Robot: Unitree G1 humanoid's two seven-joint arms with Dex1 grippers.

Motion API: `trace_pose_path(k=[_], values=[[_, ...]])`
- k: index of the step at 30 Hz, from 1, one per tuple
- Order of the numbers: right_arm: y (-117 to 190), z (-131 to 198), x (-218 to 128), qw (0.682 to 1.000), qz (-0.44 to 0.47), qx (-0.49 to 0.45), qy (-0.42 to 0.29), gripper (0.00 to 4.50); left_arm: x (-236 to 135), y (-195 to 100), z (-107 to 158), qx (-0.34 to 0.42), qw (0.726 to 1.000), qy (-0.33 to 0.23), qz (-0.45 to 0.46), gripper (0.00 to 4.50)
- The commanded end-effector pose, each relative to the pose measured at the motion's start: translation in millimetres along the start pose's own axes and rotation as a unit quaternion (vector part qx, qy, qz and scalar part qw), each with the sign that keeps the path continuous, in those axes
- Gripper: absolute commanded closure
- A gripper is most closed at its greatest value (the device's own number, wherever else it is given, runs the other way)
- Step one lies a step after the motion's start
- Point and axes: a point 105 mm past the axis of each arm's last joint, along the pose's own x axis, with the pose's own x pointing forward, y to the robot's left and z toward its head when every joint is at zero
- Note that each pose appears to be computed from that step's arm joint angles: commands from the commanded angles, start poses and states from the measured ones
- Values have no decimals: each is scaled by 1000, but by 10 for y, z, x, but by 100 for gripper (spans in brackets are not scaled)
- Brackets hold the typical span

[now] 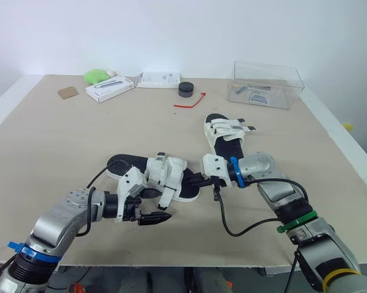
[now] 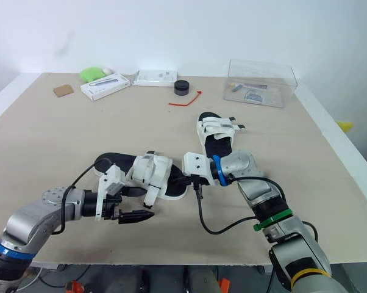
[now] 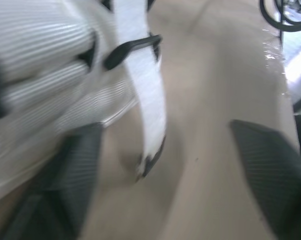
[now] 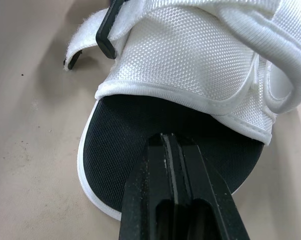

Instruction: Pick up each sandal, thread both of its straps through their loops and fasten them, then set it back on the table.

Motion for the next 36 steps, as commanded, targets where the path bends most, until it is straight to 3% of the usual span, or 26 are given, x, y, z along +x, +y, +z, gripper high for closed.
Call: trace_pose_path(k=[1,6,17,24,27,31,34,35,36], values=[[215,-318,71,997,31,40,55,450,30,-76,90,8,999,-14,-27,210],[201,-333,36,997,27,39,60,450,-27,-223,89,-38,997,-20,-69,447],[232,-341,27,997,28,41,61,450,-265,-574,-354,-76,994,39,-63,447],[213,-322,64,997,36,37,59,450,-355,-398,-256,3,998,55,-14,447],[179,-311,75,997,37,34,59,450,-428,-441,-122,84,993,78,-32,353],[149,-310,71,997,38,32,59,450,-605,-514,49,215,965,139,-58,152],[159,-327,61,997,43,30,62,450,-755,-328,279,341,922,182,-29,23],[159,-329,60,997,44,30,62,450,-782,-207,442,411,894,180,-2,8],[158,-329,62,997,44,29,62,450,-793,-93,615,505,844,178,27,8]])
